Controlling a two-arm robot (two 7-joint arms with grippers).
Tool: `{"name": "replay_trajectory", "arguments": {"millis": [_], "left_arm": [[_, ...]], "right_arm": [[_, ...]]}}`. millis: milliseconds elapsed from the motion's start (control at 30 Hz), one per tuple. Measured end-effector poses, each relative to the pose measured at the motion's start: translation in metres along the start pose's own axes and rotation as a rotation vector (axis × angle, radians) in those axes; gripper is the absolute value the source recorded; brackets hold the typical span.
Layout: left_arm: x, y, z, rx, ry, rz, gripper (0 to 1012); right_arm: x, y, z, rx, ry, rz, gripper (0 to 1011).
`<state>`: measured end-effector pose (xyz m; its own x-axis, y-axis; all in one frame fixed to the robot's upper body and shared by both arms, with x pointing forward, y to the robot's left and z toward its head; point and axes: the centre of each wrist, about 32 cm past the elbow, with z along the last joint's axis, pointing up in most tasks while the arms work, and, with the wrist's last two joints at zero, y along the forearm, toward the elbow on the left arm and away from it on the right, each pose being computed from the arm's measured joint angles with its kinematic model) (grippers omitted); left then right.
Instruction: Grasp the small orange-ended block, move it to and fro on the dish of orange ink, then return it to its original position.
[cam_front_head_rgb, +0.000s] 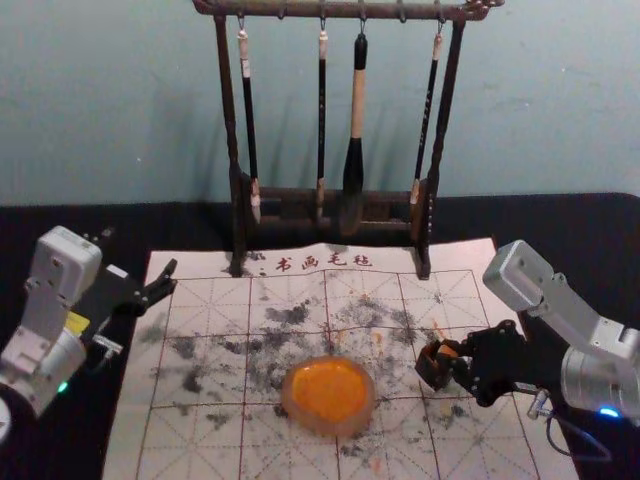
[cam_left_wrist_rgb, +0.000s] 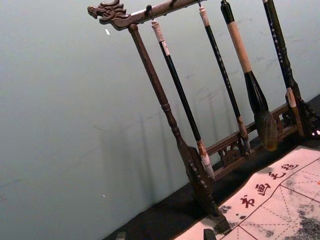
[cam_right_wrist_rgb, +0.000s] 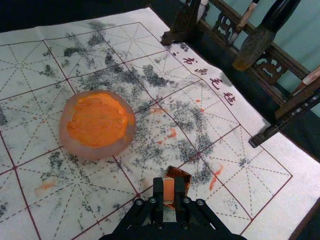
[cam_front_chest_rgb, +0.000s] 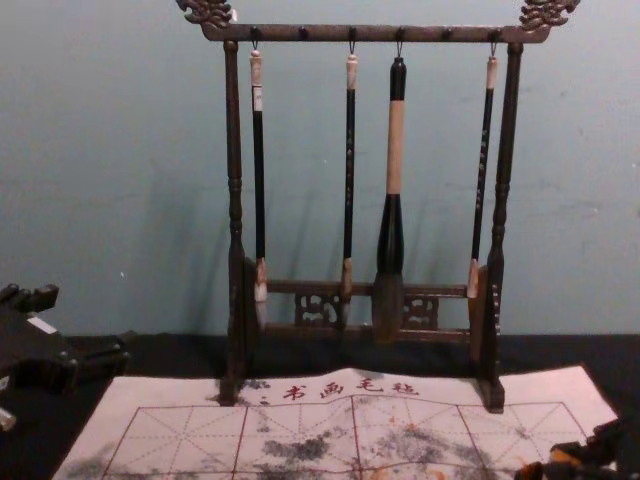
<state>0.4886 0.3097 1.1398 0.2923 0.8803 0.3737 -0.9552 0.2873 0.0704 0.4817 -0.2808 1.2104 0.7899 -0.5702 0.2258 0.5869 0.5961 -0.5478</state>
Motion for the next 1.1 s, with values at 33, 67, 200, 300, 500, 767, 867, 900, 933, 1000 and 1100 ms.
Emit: {"name": "replay_trajectory", "arguments": {"millis": [33, 67, 200, 300, 500, 767, 867, 900, 933, 1000, 1100], "left_arm": [[0.0, 0.0, 0.0, 0.0, 0.0, 0.0, 1001], [0.0, 0.0, 0.0, 0.0, 0.0, 0.0, 1001], [0.0, 0.0, 0.0, 0.0, 0.0, 0.0, 1001], [0.0, 0.0, 0.0, 0.0, 0.0, 0.0, 1002], [0.0, 0.0, 0.0, 0.0, 0.0, 0.0, 1001], [0.0, 0.0, 0.0, 0.0, 0.0, 0.0, 1001], [0.0, 0.0, 0.0, 0.0, 0.0, 0.0, 1001], [0.0, 0.0, 0.0, 0.0, 0.0, 0.0, 1001], [0.0, 0.0, 0.0, 0.0, 0.0, 0.0, 1001], [0.0, 0.0, 0.0, 0.0, 0.0, 0.0, 1001], [0.0, 0.0, 0.0, 0.0, 0.0, 0.0, 1001]], "right_arm": [[0.0002, 0.0005, 0.0, -0.001, 0.0, 0.001, 91], [0.0002, 0.0008, 0.0, -0.001, -0.001, 0.001, 91], [0.0001, 0.0015, 0.0, -0.002, -0.001, 0.001, 91], [0.0001, 0.0017, -0.0002, 0.0, -0.001, -0.001, 91], [0.0001, 0.0016, -0.0004, 0.0, -0.001, -0.001, 91], [0.0001, 0.0014, -0.0004, 0.0, -0.001, -0.002, 91], [0.0001, 0.0014, -0.0004, 0.0, -0.002, -0.002, 91], [0.0001, 0.0014, -0.0004, 0.0, -0.002, -0.002, 91], [0.0001, 0.0013, -0.0004, 0.0, -0.002, -0.002, 91], [0.0001, 0.0013, -0.0003, 0.0, -0.002, -0.002, 91], [0.0002, 0.0012, -0.0003, 0.0, -0.002, -0.002, 101]]}}
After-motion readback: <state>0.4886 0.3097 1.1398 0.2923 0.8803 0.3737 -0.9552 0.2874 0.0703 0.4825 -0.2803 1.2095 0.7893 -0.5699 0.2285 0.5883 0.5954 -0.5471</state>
